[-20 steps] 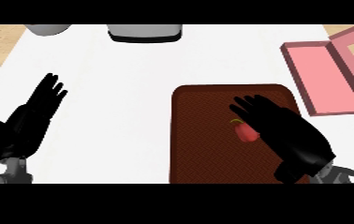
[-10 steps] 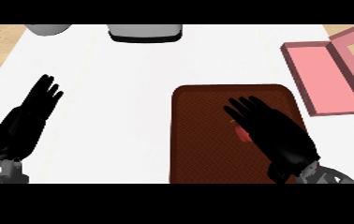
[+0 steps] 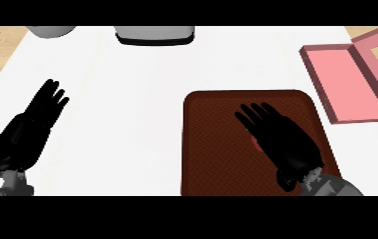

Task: Pick the bell pepper from the tray and place it in the cardboard box

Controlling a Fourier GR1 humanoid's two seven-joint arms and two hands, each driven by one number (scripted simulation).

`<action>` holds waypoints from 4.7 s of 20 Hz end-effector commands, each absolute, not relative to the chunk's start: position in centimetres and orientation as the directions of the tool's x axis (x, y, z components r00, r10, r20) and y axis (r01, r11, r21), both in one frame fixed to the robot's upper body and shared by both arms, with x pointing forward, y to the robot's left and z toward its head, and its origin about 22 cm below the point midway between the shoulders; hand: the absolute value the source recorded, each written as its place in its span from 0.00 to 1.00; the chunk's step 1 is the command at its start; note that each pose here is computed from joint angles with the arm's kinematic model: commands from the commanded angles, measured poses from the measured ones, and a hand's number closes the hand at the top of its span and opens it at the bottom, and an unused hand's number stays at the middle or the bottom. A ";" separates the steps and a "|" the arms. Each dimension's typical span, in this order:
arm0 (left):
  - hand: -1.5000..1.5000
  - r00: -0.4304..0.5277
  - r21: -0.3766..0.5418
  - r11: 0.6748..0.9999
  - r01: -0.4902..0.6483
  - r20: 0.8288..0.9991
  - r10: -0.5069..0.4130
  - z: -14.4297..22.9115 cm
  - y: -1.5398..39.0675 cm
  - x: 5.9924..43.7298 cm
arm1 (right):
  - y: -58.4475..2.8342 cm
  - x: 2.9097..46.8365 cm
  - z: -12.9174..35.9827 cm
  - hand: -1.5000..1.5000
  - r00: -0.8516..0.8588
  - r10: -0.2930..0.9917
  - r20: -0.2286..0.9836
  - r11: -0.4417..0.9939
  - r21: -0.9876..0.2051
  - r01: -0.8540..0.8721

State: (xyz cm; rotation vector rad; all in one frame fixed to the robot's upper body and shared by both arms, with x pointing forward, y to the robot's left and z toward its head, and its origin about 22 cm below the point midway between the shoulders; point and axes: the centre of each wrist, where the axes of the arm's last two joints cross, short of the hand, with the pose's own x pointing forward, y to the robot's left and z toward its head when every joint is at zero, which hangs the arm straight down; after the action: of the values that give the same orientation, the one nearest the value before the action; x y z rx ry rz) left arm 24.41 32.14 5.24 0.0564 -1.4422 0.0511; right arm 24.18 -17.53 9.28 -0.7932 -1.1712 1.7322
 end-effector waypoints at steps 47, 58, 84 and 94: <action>0.50 0.103 -0.004 1.000 -0.003 0.995 0.005 6.2 31.1 25.2 | -20.8 38.0 6.8 1.00 0.461 0.867 0.189 0.355 -0.883 -0.306; 0.50 0.118 0.017 0.999 -0.034 0.993 -0.013 5.0 31.9 24.7 | -15.7 44.4 13.3 1.00 0.453 0.872 0.186 0.220 -0.975 -0.023; 0.50 0.104 0.004 0.998 -0.068 0.995 0.003 5.4 31.5 25.7 | -25.8 44.9 26.7 1.00 0.681 0.694 0.232 -0.016 -0.941 0.337; 0.50 0.113 0.003 0.999 -0.048 0.994 0.002 5.3 31.7 24.7 | -31.5 44.9 21.5 1.00 0.650 0.710 0.269 0.007 -0.927 0.376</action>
State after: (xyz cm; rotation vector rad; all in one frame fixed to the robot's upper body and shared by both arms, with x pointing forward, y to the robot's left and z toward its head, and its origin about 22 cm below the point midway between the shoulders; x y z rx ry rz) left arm 24.57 31.56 5.43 0.0423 -1.4502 0.0389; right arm 44.76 -30.01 23.70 -1.6175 -0.9037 0.3483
